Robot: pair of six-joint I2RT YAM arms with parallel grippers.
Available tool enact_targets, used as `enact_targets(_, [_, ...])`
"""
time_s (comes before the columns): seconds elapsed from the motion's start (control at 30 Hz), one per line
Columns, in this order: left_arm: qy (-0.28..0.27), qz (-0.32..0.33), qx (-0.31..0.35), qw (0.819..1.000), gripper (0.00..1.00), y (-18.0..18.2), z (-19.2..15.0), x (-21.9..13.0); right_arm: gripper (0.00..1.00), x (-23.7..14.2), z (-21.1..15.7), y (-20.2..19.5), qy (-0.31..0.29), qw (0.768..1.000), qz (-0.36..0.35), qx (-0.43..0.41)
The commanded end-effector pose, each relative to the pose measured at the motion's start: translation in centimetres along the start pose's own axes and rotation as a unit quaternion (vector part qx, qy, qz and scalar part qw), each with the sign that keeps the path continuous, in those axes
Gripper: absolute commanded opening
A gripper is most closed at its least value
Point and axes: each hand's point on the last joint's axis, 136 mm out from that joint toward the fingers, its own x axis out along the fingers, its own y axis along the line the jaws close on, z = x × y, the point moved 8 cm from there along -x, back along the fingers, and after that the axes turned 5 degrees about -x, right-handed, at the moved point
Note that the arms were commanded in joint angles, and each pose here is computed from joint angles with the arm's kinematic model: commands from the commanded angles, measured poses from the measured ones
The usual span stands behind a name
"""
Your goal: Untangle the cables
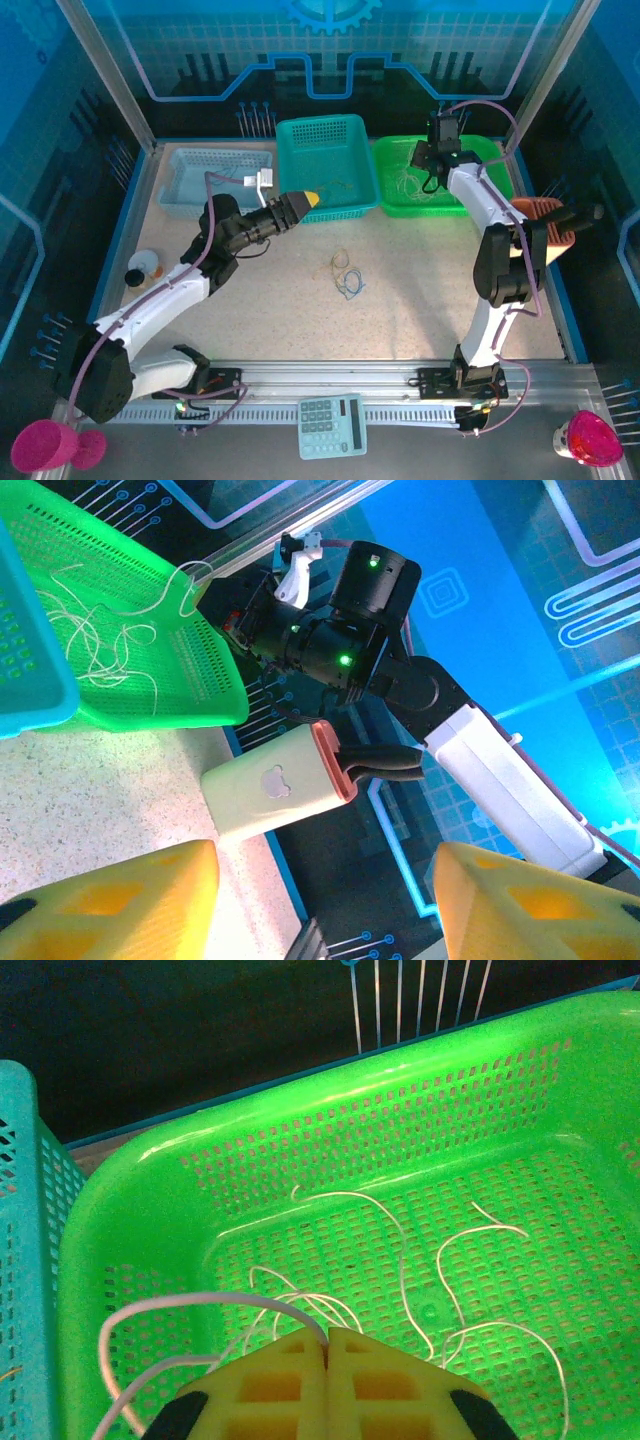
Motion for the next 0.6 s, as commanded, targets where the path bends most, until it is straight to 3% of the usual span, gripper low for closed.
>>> enact_targets(0.0, [-0.01,0.01,0.018,1.0,0.6,0.2,0.1,-0.6,0.12,0.0,-0.2,-1.0,0.008,1.0,-0.022,-0.009])
enact_targets(0.07, [-0.01,0.012,0.018,1.0,0.6,0.2,0.0,-0.6,0.28,-0.3,-0.2,-1.1,0.011,1.0,-0.02,-0.01])
enact_targets(0.13, [-0.01,0.015,0.018,1.0,0.6,0.3,0.0,-0.6,0.55,-0.5,-0.1,-1.2,0.01,1.0,-0.016,-0.011])
enact_targets(0.23, [-0.009,0.019,0.022,1.0,0.6,0.3,0.0,-0.7,0.73,-1.3,0.3,-1.2,0.014,1.0,-0.014,-0.013])
enact_targets(0.37, [-0.01,0.027,0.024,0.999,0.62,0.5,0.0,-0.8,0.75,-2.6,1.1,-1.0,0.025,1.0,-0.008,-0.012])
enact_targets(0.57, [-0.02,0.06,0.023,0.998,0.68,1.6,-0.1,-1.0,0.73,-7.2,0.2,1.1,0.001,0.996,0.085,0.002])
